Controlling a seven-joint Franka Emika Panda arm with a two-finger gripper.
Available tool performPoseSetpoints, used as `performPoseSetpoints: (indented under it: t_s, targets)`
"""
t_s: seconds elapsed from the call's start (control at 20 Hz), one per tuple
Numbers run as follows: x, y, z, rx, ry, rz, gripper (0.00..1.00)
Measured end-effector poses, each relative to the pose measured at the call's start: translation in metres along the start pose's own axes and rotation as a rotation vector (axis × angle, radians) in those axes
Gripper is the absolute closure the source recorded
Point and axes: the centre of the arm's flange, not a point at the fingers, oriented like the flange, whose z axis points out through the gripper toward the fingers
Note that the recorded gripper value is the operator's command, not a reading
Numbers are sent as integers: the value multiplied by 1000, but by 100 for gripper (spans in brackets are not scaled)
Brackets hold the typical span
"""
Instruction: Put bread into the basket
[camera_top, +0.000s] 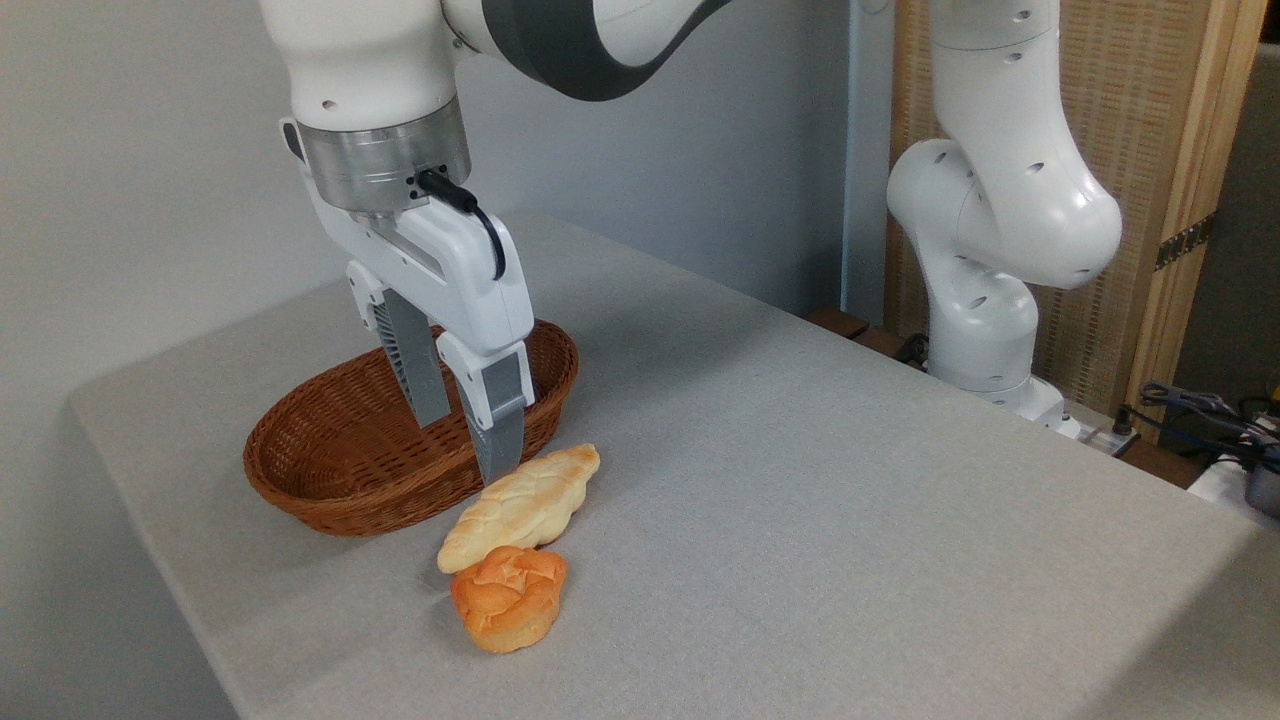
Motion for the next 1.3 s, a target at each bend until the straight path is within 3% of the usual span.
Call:
performPoseSetpoints:
  t_s: [1.3]
  targets:
    - [-3,-3,0,1,0,-8,0]
